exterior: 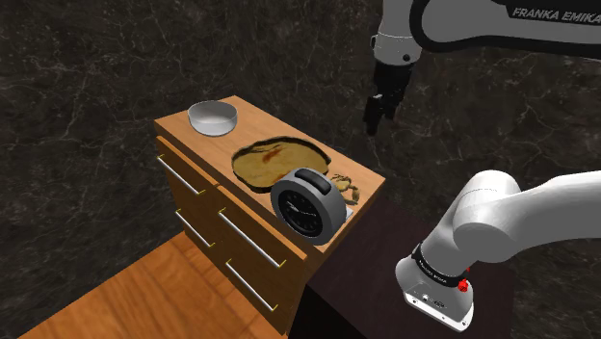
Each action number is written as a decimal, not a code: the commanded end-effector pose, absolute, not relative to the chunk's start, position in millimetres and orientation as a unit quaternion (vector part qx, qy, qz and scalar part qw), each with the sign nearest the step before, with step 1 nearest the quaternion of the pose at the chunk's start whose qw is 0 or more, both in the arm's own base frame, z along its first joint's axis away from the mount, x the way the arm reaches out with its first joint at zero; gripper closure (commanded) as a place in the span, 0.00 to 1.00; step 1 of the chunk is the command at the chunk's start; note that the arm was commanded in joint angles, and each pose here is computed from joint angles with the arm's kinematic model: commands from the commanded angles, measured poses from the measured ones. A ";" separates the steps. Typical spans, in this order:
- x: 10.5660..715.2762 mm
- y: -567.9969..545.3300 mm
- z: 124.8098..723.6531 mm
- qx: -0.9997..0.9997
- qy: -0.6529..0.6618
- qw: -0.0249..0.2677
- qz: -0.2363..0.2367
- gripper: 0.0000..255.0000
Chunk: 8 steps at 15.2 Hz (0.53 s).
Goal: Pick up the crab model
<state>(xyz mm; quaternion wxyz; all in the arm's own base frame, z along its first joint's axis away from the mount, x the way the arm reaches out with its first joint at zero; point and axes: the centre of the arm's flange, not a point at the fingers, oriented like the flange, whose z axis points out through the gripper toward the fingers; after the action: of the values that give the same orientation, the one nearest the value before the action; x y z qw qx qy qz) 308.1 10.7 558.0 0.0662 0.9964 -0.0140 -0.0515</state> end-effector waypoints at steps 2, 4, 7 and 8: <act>307.5 15.2 545.1 0.996 -0.020 0.070 -0.049 0.00; 306.9 23.8 519.2 0.995 -0.033 0.079 -0.043 0.00; 306.9 35.9 480.1 0.994 -0.051 0.091 -0.034 0.00; 307.1 39.7 467.0 0.993 -0.057 0.096 -0.032 0.00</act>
<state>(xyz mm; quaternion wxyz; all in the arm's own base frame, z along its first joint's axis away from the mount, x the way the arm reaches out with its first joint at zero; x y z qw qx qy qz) 309.9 36.4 477.8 0.0915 0.9939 -0.0503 -0.0358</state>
